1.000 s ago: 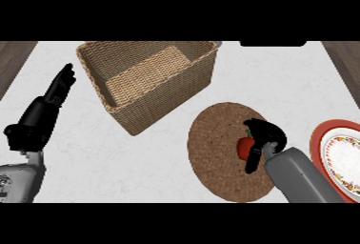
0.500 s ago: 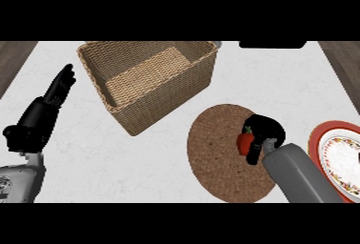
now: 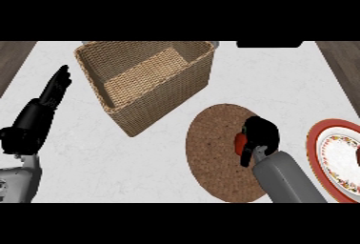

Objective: Pick the bell pepper from the placemat and place it in the basket

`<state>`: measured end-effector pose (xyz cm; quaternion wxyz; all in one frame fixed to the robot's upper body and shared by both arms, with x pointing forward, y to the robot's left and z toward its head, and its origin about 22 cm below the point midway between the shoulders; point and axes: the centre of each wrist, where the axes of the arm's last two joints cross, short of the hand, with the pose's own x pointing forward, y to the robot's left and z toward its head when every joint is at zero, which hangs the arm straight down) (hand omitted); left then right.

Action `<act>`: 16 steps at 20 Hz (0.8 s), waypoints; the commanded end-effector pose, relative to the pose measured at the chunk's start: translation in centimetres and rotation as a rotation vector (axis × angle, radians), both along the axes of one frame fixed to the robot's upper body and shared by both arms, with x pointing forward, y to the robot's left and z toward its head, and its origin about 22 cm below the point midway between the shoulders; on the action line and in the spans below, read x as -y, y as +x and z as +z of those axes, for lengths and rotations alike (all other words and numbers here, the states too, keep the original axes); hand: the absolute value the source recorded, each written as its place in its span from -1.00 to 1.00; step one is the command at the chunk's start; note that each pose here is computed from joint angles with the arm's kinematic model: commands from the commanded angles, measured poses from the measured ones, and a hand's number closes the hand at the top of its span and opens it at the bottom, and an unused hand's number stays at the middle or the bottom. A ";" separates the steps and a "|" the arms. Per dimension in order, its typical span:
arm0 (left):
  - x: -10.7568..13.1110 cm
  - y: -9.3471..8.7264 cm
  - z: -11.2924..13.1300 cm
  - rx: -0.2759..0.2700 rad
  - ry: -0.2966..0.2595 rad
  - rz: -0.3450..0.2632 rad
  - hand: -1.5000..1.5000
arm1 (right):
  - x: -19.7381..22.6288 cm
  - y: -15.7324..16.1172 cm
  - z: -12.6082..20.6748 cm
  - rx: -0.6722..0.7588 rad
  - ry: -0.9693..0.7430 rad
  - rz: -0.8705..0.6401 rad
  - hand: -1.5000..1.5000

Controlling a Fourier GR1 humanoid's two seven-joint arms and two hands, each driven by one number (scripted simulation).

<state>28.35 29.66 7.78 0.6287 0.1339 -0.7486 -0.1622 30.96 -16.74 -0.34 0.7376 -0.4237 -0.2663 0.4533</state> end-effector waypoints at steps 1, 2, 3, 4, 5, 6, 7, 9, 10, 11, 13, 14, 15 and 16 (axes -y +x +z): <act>0.1 -0.3 -0.3 -0.007 -0.005 0.024 0.00 | -1.8 -2.6 -1.5 0.090 -0.045 -0.314 1.00; -0.7 -0.3 -0.8 -0.020 0.000 0.030 0.00 | -2.4 -3.6 -1.4 0.125 -0.076 -0.329 1.00; -0.7 -0.6 -0.7 -0.020 -0.009 0.025 0.00 | -3.3 -3.3 -0.7 0.178 -0.096 -0.370 1.00; -0.8 -0.8 -0.4 -0.020 -0.007 0.016 0.00 | -4.4 -4.4 -0.5 0.209 -0.108 -0.385 1.00; -0.1 -0.6 0.1 0.010 -0.003 0.019 0.00 | -4.8 -3.9 1.0 0.271 -0.116 -0.406 1.00; 0.6 -0.2 -1.0 -0.004 -0.006 0.014 0.00 | -5.3 -3.4 2.9 0.366 -0.099 -0.405 1.00; 0.3 -0.3 -0.4 -0.011 -0.008 0.030 0.00 | -5.6 -3.4 4.1 0.412 -0.109 -0.425 1.00; -0.6 -1.0 -0.6 -0.010 0.003 0.025 0.00 | -5.0 -3.7 5.8 0.604 -0.083 -0.421 1.00; -1.0 -0.9 -1.0 -0.022 -0.003 0.035 0.00 | -5.6 -3.7 7.8 0.690 -0.051 -0.410 1.00; -1.1 -0.5 -1.1 -0.027 -0.007 0.045 0.00 | -6.6 -3.6 10.2 0.805 0.004 -0.387 1.00; -1.6 -0.8 -1.1 -0.030 0.008 0.047 0.00 | -7.2 -4.3 13.8 0.936 0.122 -0.363 1.00; 0.0 -0.3 -0.8 -0.012 -0.007 0.015 0.00 | -8.1 -4.7 14.5 0.982 0.121 -0.342 1.00; 0.0 0.0 0.2 -0.007 0.005 0.007 0.00 | -8.3 -5.2 16.2 1.044 0.173 -0.316 1.00; 0.0 -0.2 -0.7 -0.013 -0.015 -0.006 0.00 | -8.7 -5.4 17.9 1.093 0.197 -0.313 1.00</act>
